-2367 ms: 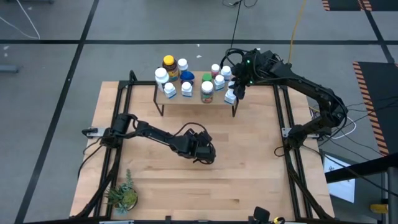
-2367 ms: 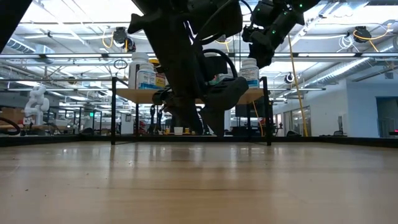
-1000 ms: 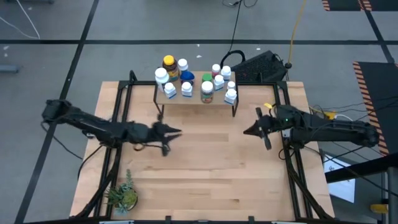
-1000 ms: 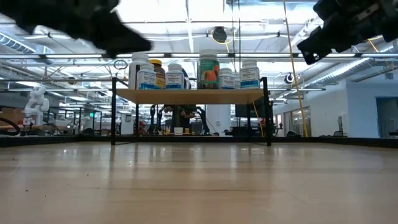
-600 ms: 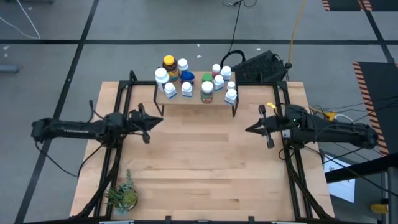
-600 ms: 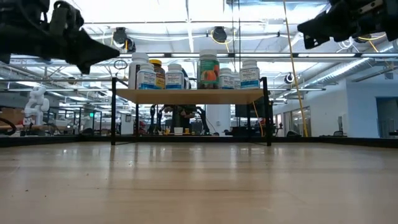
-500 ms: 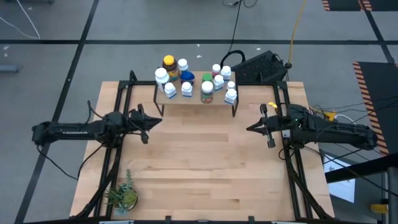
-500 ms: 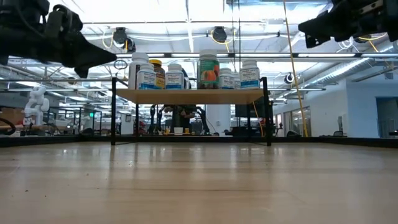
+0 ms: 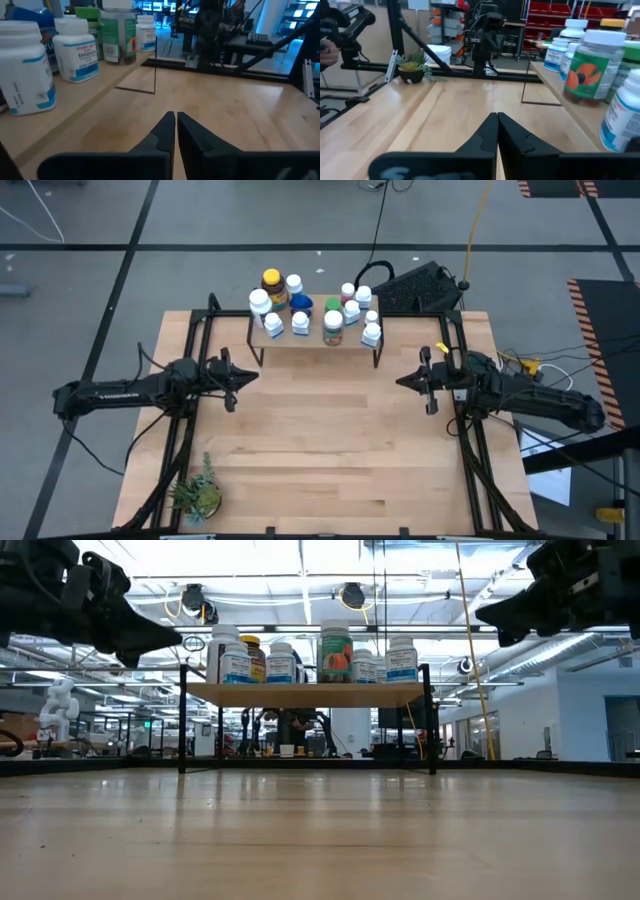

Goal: Pick and place medicine bottles onto shelf by color
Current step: Return to Home Position

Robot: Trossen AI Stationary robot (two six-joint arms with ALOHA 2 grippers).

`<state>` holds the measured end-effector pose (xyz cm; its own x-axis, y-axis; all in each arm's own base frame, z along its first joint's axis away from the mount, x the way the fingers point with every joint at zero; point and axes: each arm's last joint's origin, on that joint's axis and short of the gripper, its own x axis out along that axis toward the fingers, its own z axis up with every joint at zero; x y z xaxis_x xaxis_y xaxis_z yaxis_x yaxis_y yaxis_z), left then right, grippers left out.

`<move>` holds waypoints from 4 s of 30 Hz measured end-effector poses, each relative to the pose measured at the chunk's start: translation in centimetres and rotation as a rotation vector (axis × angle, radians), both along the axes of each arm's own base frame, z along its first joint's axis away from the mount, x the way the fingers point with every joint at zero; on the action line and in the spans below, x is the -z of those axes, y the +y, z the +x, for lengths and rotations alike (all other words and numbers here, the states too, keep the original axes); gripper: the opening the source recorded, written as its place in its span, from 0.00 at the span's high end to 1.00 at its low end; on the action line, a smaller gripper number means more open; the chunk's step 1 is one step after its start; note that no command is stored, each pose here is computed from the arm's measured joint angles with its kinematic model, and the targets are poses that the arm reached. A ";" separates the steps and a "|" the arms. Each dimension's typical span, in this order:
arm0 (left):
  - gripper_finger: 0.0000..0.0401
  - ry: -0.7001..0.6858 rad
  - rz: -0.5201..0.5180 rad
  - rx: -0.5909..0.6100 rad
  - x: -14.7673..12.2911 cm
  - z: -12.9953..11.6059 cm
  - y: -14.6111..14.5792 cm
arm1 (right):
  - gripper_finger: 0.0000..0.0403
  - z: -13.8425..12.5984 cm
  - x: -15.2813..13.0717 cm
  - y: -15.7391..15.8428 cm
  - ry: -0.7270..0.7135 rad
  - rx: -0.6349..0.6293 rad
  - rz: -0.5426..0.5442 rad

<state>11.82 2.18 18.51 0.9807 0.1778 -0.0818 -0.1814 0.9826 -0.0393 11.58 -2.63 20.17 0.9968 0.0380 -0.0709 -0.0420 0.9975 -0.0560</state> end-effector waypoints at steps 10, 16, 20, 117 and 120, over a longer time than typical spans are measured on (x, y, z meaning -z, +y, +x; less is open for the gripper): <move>0.95 -0.057 0.016 0.040 1.8 -0.1 -0.1 | 1.00 -0.4 2.7 0.1 -0.061 -0.022 0.109; 0.95 -0.047 0.005 0.011 2.0 -0.1 0.3 | 1.00 -0.6 1.3 0.6 -0.223 -0.184 0.183; 0.95 -0.036 -0.009 0.006 2.1 -0.2 0.3 | 1.00 -0.8 1.3 1.0 -0.178 -0.327 0.296; 0.95 -0.035 -0.019 0.066 2.1 -0.4 0.2 | 1.00 -1.1 2.1 0.4 -0.157 -0.202 0.103; 0.95 -0.035 -0.018 0.066 2.1 -0.4 0.2 | 1.00 -1.1 2.1 0.4 -0.157 -0.202 0.103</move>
